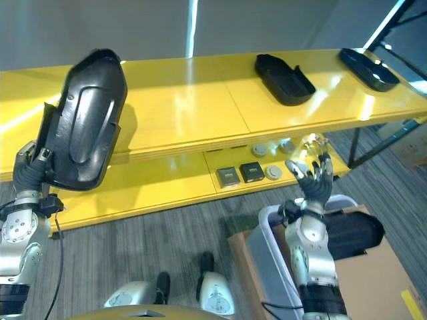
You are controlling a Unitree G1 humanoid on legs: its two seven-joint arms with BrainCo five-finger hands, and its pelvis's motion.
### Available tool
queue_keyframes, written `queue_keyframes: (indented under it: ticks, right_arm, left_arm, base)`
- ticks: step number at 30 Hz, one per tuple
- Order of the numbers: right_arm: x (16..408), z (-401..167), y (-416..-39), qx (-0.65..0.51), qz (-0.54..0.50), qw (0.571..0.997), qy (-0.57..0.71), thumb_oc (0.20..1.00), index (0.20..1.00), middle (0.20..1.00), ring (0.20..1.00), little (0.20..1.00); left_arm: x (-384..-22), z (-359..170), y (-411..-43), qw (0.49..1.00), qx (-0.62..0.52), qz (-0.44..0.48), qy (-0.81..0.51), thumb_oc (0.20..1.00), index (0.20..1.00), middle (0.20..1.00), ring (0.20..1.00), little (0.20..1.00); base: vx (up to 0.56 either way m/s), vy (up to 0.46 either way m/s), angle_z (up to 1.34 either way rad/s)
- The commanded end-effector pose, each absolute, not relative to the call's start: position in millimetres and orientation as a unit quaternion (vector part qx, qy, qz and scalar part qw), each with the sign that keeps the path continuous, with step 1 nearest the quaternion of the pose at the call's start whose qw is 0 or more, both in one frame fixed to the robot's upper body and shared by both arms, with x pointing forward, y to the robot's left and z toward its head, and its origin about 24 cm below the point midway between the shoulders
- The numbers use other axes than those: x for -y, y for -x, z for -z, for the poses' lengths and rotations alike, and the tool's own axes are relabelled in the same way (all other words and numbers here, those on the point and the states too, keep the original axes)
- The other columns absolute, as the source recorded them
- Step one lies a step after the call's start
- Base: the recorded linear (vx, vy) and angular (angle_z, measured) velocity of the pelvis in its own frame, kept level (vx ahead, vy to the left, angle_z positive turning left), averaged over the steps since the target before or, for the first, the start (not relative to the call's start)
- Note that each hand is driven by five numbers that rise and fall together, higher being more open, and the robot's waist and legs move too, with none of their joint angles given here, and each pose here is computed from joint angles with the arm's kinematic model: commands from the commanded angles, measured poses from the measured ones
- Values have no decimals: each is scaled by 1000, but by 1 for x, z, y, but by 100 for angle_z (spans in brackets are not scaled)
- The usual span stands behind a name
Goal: Move parts from the plastic box to the shelf.
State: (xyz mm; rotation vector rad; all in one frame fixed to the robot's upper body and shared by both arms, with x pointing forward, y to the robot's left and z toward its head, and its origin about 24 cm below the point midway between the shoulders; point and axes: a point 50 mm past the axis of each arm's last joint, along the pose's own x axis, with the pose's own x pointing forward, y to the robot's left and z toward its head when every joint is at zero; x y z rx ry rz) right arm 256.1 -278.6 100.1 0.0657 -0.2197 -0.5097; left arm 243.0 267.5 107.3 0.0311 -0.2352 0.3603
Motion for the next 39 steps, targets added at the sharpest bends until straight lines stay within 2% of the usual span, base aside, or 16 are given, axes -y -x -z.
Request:
queue_keyframes:
  ticks: [1, 12, 17, 23, 32, 39]
  right_arm:
    - [286, -117, -260, 138, 250, 958, -25, 1000, 1000, 1000, 1000, 1000]
    - [284, -106, -255, 115, 250, 961, -9, 1000, 1000, 1000, 1000, 1000]
    - [288, -98, -251, 102, 254, 962, 5, 1000, 1000, 1000, 1000, 1000]
    - [292, -85, -242, 59, 252, 966, 28, 1000, 1000, 1000, 1000, 1000]
    - [289, -60, -231, 25, 215, 976, 35, 1000, 1000, 1000, 1000, 1000]
    - [287, -59, -237, 15, 192, 980, 46, 1000, 1000, 1000, 1000, 1000]
  left_arm:
    - [-250, -159, -254, 963, 233, -130, -21, 200, 200, 200, 200, 200]
    - [-247, -150, -253, 970, 214, -116, 2, 200, 200, 200, 200, 200]
    - [-250, -149, -258, 963, 212, -162, 28, 200, 200, 200, 200, 200]
    - [-239, -135, -293, 950, 171, -248, 85, 200, 200, 200, 200, 200]
    - [-240, -125, -320, 927, 133, -346, 62, 200, 200, 200, 200, 200]
    - [-240, -118, -341, 881, 71, -442, 155, 200, 200, 200, 200, 200]
  base:
    - [130, -212, 14]
    - [76, -164, 14]
    - [67, -57, -8]
    - [176, 151, 5]
    - [58, 145, -35]
    - [2, 16, -7]
